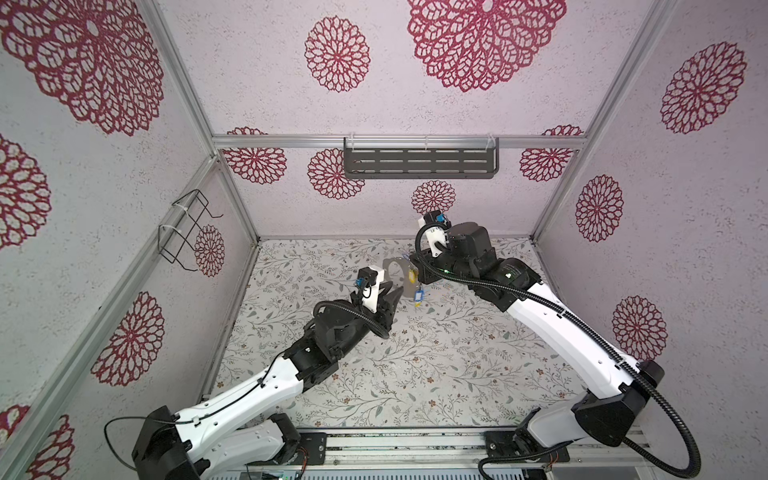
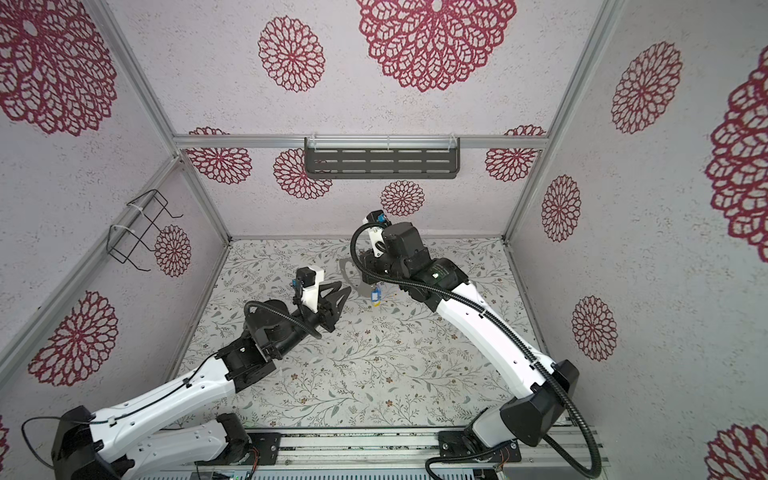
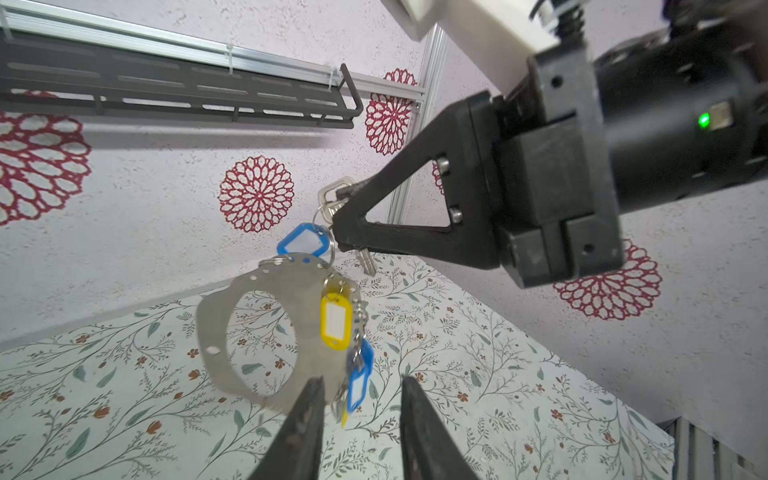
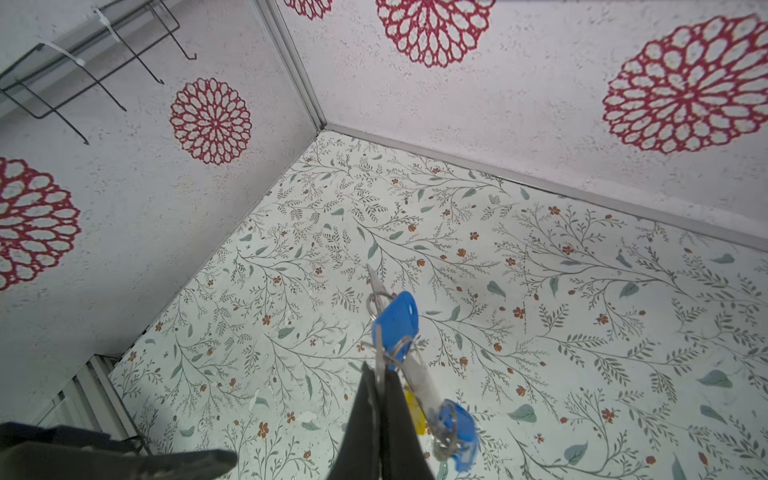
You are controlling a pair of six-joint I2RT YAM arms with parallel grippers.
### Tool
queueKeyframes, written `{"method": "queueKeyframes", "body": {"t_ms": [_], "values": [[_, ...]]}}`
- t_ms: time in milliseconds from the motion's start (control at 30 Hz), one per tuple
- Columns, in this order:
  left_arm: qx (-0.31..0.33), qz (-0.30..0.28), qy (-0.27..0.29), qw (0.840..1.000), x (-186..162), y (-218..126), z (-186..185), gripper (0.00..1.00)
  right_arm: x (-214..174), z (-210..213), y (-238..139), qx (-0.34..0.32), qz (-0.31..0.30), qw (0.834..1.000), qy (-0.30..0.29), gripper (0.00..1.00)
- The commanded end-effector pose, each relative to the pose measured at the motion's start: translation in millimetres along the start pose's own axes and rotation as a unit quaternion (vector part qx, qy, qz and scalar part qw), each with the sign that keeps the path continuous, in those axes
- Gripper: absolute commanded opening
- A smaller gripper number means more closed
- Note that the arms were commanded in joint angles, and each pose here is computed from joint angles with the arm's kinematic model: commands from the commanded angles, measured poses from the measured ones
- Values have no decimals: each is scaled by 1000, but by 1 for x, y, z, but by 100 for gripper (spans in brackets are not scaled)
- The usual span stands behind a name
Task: Remove the keys from the keyring
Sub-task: 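Raise the held ring plate toward the left gripper while the left gripper approaches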
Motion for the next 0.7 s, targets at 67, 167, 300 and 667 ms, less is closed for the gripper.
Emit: {"method": "queueKeyframes", "body": {"t_ms": [67,167,300,667], "values": [[25,-23,41,999,4,10,1,44,11,5,-14,14,-14,1000,13,0],[35,-9,68,997,6,9,4,47,8,6,-19,22,-15,1000,14,0],[45,7,89,995,9,16,4,47,4,10,-23,41,-14,999,23,0],[40,-13,75,996,4,27,3,46,-12,23,-30,67,-5,997,32,0]]}}
Point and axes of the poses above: each gripper's point midway between its finger pads, its own y axis out along the fingers, its own z axis along the line the jaws close on, x = y × z, the point moved 8 cm from there along -y, back along the fingers, and after that the axes turned 4 degrees about -y, right-handed, at the moved point
